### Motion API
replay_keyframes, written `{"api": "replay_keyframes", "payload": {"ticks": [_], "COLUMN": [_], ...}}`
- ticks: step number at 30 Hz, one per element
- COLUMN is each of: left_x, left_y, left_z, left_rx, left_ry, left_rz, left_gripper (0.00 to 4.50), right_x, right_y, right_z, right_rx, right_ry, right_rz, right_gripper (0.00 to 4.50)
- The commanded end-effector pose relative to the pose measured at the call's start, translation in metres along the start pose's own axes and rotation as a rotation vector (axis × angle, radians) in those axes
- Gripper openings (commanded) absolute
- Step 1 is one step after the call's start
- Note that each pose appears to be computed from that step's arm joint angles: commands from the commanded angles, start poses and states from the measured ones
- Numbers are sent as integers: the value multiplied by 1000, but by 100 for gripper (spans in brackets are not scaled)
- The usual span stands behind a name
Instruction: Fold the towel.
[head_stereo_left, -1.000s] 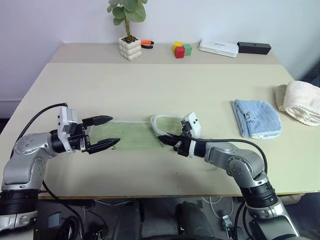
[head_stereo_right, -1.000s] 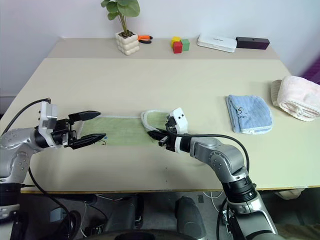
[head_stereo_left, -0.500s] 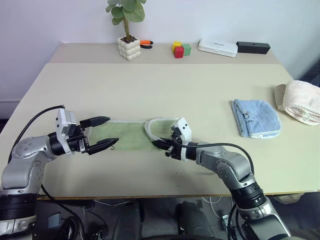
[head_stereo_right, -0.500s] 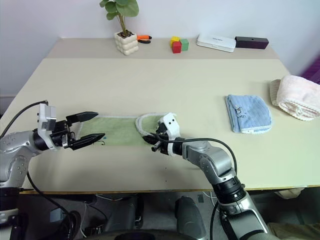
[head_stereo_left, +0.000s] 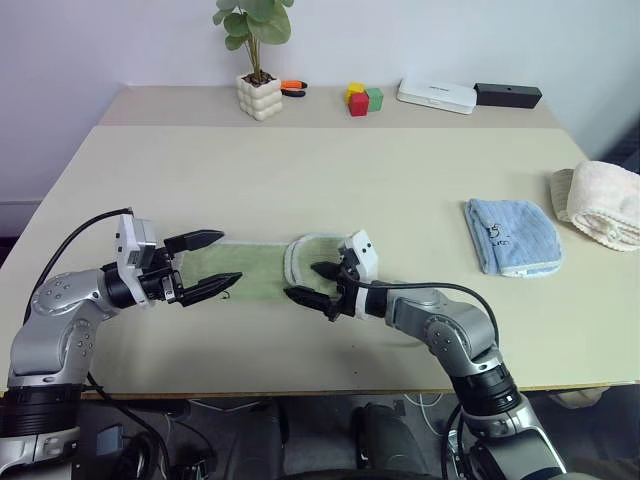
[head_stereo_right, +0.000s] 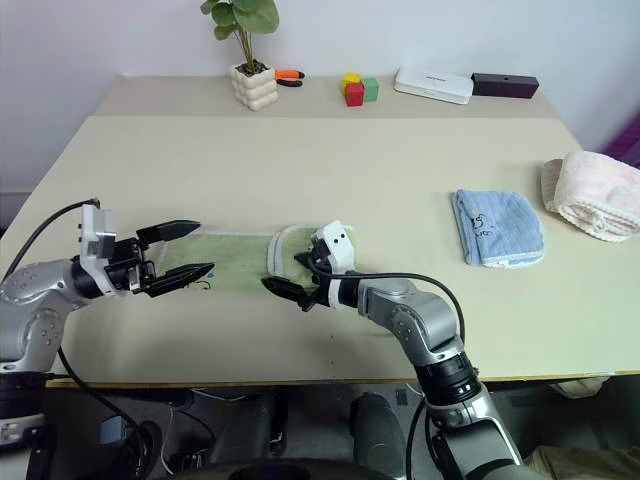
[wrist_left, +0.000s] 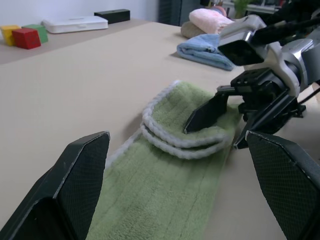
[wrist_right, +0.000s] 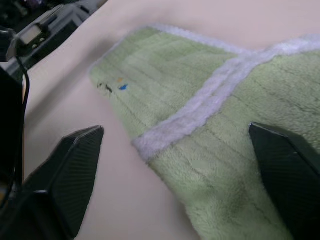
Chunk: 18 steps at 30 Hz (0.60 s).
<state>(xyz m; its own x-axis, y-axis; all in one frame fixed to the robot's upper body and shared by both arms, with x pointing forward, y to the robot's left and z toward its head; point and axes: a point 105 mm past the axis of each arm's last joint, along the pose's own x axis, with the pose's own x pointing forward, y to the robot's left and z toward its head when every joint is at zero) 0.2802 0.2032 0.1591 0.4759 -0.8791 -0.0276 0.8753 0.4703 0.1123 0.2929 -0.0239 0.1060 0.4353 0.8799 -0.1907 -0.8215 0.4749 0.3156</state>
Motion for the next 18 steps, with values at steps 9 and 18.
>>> {"api": "replay_keyframes", "payload": {"ticks": [9, 18], "left_x": [8, 12], "left_y": [6, 5], "left_z": [5, 5], "left_rx": [27, 26], "left_ry": [-28, -27], "left_rz": [-9, -15], "left_gripper": [450, 450], "right_x": [-38, -20], "right_y": [12, -40], "right_z": [67, 51], "right_rx": [-103, -327], "right_ry": [-279, -299], "right_rz": [108, -161], "right_gripper": [260, 2]}}
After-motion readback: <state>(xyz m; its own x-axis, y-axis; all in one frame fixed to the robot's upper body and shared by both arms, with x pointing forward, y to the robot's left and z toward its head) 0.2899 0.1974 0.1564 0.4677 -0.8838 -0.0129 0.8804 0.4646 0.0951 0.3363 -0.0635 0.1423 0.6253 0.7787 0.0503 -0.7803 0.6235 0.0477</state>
